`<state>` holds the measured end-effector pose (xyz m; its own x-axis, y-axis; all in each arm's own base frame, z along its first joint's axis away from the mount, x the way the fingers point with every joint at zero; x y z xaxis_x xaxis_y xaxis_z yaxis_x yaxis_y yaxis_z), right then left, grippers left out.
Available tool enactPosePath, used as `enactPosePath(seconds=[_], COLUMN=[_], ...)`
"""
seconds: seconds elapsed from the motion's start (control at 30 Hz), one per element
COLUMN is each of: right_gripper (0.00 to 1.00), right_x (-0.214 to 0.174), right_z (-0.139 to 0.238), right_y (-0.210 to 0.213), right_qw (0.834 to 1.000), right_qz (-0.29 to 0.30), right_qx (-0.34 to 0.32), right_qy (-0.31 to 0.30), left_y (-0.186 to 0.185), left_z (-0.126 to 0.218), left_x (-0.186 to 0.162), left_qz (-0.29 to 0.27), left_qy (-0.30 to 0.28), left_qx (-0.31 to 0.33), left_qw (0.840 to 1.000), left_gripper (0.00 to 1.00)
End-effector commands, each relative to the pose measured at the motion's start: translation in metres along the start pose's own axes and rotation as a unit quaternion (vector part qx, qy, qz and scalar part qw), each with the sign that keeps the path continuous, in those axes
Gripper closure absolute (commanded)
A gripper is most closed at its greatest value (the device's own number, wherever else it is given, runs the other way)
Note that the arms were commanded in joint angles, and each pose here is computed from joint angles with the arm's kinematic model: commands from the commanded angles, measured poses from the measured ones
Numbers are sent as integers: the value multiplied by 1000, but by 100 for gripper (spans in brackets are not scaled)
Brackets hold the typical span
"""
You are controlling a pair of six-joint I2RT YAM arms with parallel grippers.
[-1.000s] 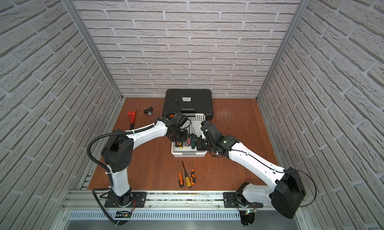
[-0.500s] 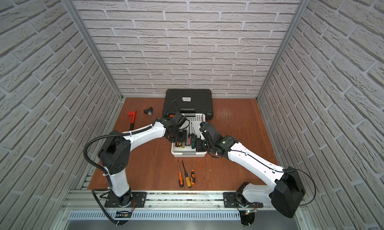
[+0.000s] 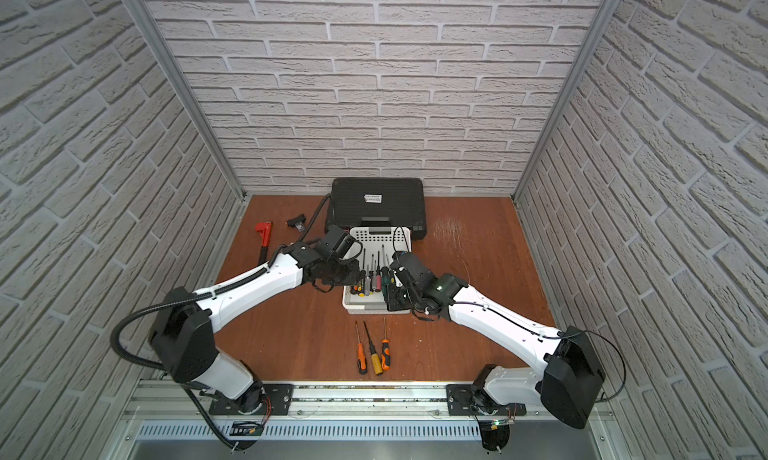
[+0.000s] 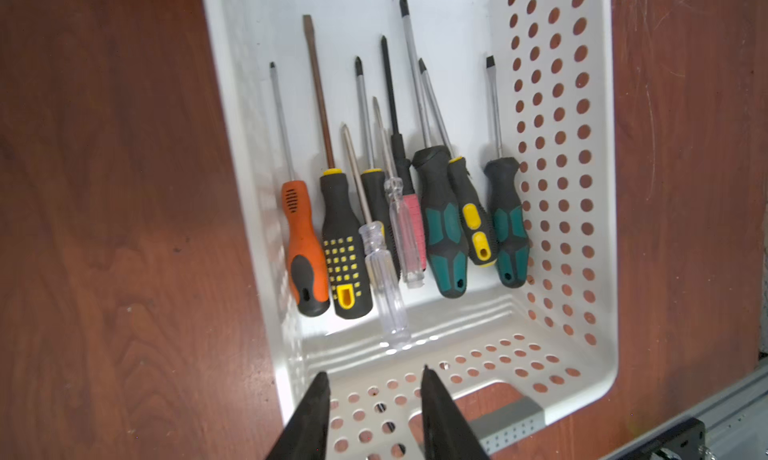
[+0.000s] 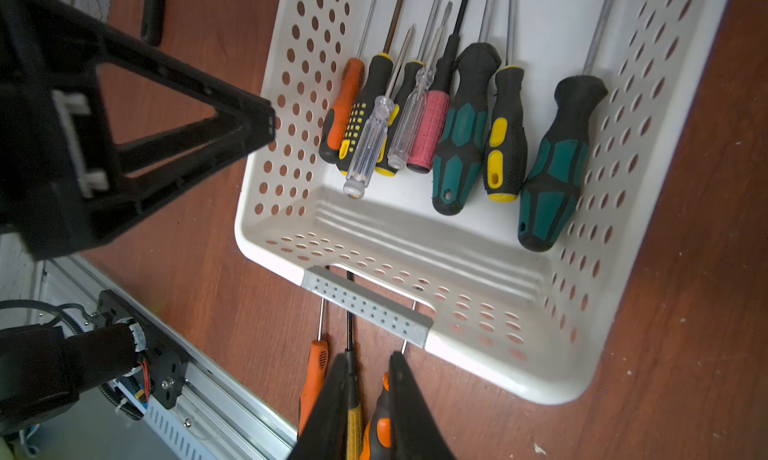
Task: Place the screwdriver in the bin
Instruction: 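Withdraw the left gripper while the right gripper moves to the orange-black screwdriver, then close the right gripper on the orange-black screwdriver and lift it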
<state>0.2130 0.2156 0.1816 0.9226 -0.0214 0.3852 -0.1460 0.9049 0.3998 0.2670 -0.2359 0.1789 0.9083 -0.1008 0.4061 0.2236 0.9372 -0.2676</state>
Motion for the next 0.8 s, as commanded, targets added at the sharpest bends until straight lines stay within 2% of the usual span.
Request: enactPosePath(seconds=[0.0,0.1,0.3,0.57,0.77], right_gripper=[79,78,74,67,63], right_x=[-25,-50,-88,-105,-108], right_z=[-2,-7,-24,-56,-65], right_y=[-6,-7,-7,3,-1], right_qw=[999,997,993,989,986], right_qz=[22,28,28,22,16], right_qx=[-42,-59,-91,-99,-120], right_qy=[21,38,70,103,111], left_y=[23,40,72,80,86], left_z=[19,36,60,56,54], left_x=[-10,-20,-34,-41,-45], left_qz=[12,23,59,66,77], left_qy=[-26,-48,-92,-83,-84], left_qx=[40,62,113,117,114], left_qw=[999,997,987,987,987], left_gripper=[58,53,50,49,49])
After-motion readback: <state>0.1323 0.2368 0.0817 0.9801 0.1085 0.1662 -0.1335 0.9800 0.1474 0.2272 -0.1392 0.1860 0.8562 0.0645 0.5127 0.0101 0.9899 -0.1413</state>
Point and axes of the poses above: each gripper's point midway between its finger pads, its own z axis back along the fingers, its own y axis along the line the jaws close on, x = y × z, the point moved 5 cm from there along z, back along the fingers, and after that the axes turned 4 degrees about -z, right-handed, at the moved point
